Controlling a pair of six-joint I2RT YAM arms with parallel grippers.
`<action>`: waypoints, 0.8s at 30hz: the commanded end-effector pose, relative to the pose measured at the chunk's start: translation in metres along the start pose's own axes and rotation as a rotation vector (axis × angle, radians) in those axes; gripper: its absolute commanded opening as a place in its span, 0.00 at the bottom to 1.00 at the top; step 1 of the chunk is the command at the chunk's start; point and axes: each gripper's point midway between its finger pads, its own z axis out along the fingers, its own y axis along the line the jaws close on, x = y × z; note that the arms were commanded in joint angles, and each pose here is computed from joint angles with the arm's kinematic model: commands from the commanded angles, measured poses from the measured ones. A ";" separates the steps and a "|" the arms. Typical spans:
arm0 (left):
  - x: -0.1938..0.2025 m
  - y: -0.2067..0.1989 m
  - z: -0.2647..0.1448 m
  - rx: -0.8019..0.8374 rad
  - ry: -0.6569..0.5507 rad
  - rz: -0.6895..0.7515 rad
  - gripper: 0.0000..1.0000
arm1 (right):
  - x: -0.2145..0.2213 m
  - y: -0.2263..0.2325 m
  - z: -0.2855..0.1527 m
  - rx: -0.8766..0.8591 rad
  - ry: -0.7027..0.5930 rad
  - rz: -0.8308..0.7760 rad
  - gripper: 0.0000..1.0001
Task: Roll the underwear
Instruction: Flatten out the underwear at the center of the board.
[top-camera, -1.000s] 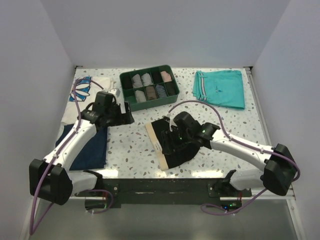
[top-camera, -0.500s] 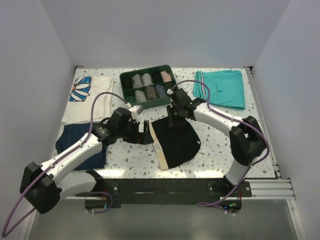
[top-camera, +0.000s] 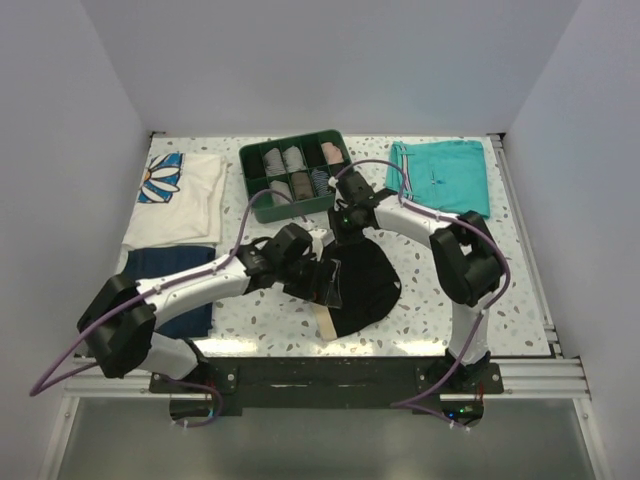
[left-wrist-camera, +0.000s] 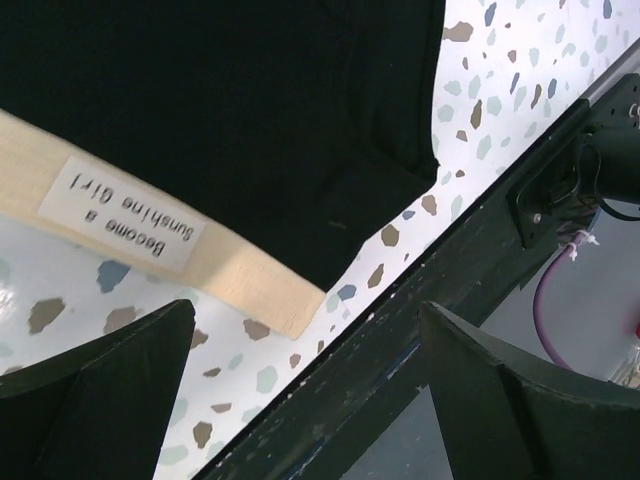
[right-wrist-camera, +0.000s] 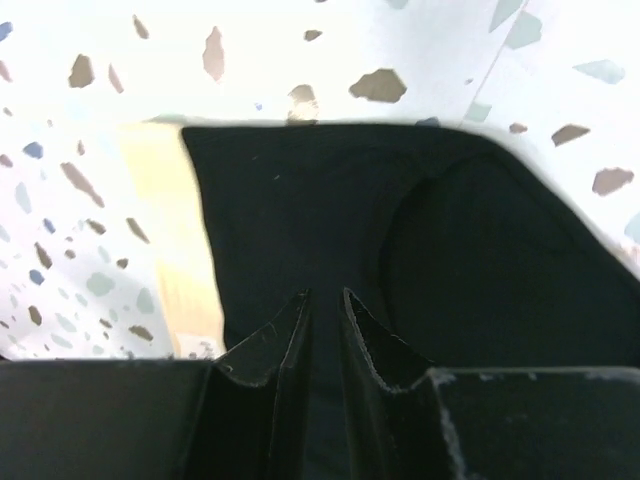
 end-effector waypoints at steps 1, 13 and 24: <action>-0.016 -0.035 0.012 0.114 -0.009 0.098 0.98 | -0.020 0.016 0.002 -0.101 -0.033 0.003 0.20; 0.026 -0.049 0.053 0.240 0.155 0.118 0.98 | -0.016 -0.019 0.018 -0.057 -0.004 0.066 0.20; 0.066 -0.001 0.062 0.059 0.242 0.053 0.96 | 0.012 -0.072 0.020 0.059 0.054 0.151 0.20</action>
